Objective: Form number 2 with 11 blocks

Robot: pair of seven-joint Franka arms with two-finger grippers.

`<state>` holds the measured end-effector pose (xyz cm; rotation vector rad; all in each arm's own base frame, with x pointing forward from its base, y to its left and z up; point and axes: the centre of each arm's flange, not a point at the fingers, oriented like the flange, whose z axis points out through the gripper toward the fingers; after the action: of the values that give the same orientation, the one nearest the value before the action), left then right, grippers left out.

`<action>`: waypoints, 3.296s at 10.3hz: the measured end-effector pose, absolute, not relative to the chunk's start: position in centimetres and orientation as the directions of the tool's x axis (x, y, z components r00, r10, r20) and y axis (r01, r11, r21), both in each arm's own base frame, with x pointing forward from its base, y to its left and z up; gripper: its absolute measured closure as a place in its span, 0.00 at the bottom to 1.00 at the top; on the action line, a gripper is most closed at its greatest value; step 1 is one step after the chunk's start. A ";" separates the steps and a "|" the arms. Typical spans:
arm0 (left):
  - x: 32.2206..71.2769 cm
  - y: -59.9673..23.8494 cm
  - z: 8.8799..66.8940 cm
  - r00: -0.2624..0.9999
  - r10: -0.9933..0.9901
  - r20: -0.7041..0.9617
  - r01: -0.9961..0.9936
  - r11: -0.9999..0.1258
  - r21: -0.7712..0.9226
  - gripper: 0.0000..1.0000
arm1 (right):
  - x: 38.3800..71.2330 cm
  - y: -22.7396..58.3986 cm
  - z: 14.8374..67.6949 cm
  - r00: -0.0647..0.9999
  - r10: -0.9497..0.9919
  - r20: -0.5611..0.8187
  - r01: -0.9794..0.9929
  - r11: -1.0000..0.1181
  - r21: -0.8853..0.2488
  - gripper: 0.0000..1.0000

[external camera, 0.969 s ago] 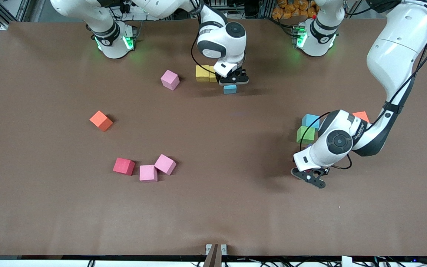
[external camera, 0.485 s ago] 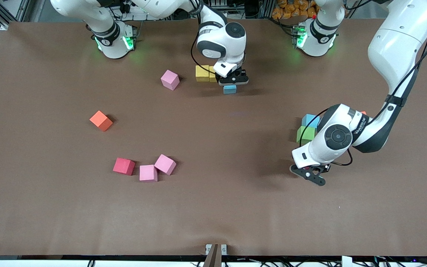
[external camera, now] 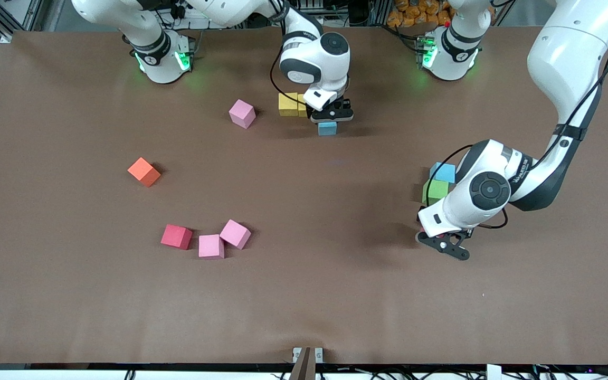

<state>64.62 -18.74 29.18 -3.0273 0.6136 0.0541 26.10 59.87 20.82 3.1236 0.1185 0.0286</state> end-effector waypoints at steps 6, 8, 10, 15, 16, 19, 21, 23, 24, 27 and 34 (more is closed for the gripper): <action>61.4 -23.6 31.1 0.987 -0.113 -0.114 -0.122 -0.990 -0.076 0.41 | 26.5 59.8 22.8 0.997 0.068 0.032 0.068 -0.998 0.013 0.18; 60.0 -24.9 31.3 0.993 -0.015 -0.120 -0.027 -0.995 -0.095 0.41 | 26.9 59.6 25.3 0.998 0.059 0.031 0.059 -0.998 0.010 0.12; 58.4 -26.1 31.1 0.987 0.082 -0.138 0.068 -0.992 -0.103 0.41 | 27.8 58.7 28.2 0.999 0.040 0.017 0.040 -0.999 0.023 0.10; 54.8 -28.9 30.1 0.965 0.192 -0.176 0.173 -0.978 -0.117 0.41 | 35.8 50.0 35.0 1.000 0.004 -0.002 0.004 -1.000 -0.009 0.08; 54.2 -29.7 29.9 0.964 0.207 -0.169 0.191 -0.976 -0.105 0.41 | 38.0 47.9 35.4 1.000 0.011 0.002 0.011 -1.000 -0.007 0.08; 50.8 -33.0 28.5 0.962 0.217 -0.164 0.208 -0.976 -0.071 0.41 | 45.4 40.5 36.0 0.998 0.055 0.011 0.054 -0.998 0.016 0.08; 48.1 -35.8 27.6 0.968 0.188 -0.165 0.180 -0.981 -0.066 0.41 | 50.3 34.1 36.7 0.997 0.076 0.022 0.075 -0.997 0.030 0.08; 46.0 -38.7 27.4 0.976 0.165 -0.142 0.160 -0.986 -0.046 0.41 | 54.6 27.0 37.1 0.993 0.117 0.027 0.116 -0.993 0.031 0.08; 45.1 -39.9 27.0 0.980 0.162 -0.116 0.157 -0.986 -0.049 0.41 | 56.3 23.8 37.2 0.990 0.136 0.037 0.135 -0.991 0.024 0.08; 42.9 -42.3 24.4 0.979 0.187 -0.083 0.183 -0.982 -0.044 0.41 | 60.6 16.0 35.5 0.979 0.178 0.096 0.180 -0.984 -0.014 0.08; 36.2 -45.5 21.4 0.977 0.179 -0.112 0.174 -0.983 -0.056 0.41 | 66.1 9.7 28.5 0.978 0.197 0.069 0.200 -0.978 -0.050 0.09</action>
<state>36.19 -45.47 21.36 -3.0782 -0.2750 0.1803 66.06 9.74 28.49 3.1810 0.3194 0.1014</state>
